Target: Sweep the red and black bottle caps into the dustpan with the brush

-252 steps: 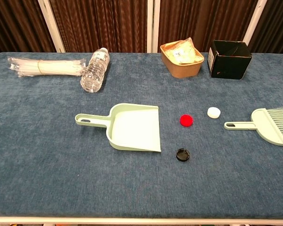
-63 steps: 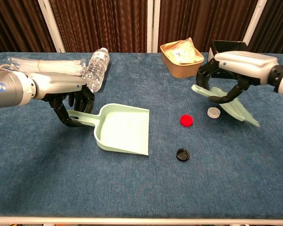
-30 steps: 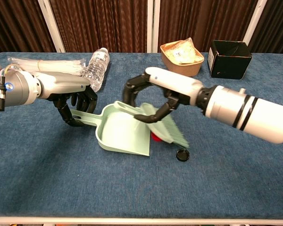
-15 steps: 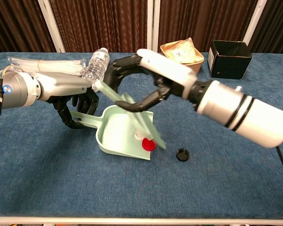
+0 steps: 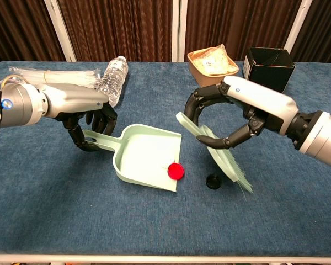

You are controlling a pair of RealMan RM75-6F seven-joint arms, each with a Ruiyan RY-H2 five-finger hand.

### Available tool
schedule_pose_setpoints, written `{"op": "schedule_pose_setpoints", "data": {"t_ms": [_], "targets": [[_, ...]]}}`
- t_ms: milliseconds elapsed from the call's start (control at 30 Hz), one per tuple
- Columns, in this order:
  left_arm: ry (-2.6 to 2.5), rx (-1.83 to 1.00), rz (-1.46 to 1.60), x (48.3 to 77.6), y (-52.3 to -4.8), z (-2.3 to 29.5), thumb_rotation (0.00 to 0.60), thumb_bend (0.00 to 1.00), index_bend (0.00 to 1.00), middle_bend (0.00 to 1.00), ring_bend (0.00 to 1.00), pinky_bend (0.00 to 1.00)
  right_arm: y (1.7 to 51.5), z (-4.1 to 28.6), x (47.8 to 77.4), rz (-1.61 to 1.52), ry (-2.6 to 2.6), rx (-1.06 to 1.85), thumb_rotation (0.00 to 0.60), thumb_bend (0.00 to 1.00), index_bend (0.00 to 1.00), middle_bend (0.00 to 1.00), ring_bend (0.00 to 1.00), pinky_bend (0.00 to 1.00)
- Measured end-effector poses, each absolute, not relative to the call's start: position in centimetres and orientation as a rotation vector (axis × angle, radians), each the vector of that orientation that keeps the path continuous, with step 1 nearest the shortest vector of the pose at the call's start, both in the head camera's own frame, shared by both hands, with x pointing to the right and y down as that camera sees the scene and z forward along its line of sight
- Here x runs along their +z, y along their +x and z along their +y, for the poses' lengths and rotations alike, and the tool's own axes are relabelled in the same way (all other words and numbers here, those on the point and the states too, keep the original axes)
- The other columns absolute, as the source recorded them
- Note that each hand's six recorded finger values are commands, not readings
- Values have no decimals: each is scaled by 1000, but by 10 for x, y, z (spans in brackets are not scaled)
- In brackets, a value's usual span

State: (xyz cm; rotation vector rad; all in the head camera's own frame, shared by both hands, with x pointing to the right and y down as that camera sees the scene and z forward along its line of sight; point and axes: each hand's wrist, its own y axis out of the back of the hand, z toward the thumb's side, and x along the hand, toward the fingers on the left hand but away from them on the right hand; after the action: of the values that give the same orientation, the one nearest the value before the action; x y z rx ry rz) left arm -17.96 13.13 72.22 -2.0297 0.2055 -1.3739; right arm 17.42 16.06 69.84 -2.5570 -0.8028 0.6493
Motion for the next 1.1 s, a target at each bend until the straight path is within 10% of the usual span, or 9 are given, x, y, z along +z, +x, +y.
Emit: {"op": "schedule_pose_setpoints", "data": {"t_ms": [1100], "targets": [[-2063,-1392,209,723,-174,135,587,381,555,546,420,364,58,148,708,-1129,-2634,320,600,533,810,688,333,153]]}}
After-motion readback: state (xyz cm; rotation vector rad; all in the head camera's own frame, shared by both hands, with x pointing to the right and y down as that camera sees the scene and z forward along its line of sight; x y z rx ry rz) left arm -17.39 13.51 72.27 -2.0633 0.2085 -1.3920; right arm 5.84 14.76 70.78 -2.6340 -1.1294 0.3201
